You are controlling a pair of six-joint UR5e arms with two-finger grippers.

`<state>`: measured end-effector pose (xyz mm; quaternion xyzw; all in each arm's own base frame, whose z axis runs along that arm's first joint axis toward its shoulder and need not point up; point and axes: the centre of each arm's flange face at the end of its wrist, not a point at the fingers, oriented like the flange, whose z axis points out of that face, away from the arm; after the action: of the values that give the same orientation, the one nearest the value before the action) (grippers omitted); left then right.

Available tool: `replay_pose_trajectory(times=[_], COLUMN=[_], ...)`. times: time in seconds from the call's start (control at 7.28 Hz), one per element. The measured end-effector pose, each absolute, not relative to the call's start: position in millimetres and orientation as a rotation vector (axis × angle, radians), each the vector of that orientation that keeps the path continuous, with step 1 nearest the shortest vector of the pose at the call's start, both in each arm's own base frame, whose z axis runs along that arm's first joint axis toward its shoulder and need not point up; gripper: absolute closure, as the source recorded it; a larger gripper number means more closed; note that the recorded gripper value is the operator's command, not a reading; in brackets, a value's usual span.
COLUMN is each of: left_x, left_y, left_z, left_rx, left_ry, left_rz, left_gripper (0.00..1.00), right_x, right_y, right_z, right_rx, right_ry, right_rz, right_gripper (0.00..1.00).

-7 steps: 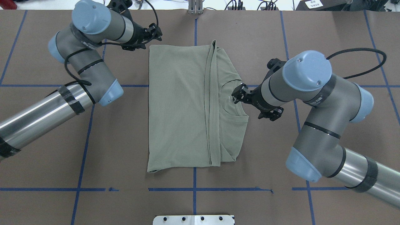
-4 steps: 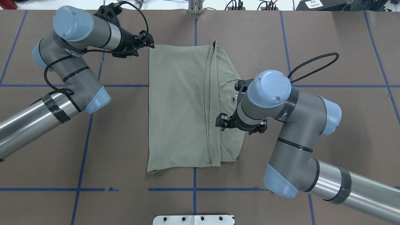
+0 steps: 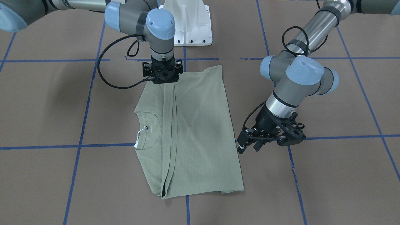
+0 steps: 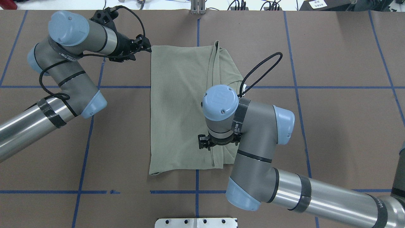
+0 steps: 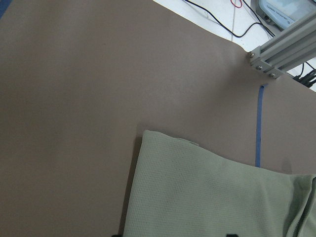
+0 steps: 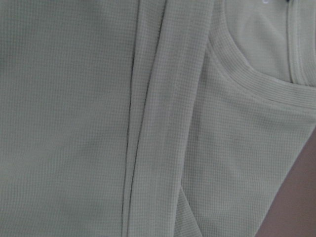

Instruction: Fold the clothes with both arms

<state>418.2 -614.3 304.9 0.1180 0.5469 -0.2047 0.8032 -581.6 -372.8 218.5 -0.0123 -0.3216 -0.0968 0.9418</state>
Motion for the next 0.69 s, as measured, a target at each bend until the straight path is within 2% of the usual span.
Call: replay_pose_trajectory(times=[0.69], left_x=[416], left_y=[-608], left_z=[327], left_rx=[0.245], left_ry=[1.170], left_rz=[-0.442], left_gripper=[0.23], right_x=[-615], right_y=[-356], right_z=[218], right_rx=[-0.042], right_ry=[-0.530], right_rz=[-0.309], right_gripper=[0.00])
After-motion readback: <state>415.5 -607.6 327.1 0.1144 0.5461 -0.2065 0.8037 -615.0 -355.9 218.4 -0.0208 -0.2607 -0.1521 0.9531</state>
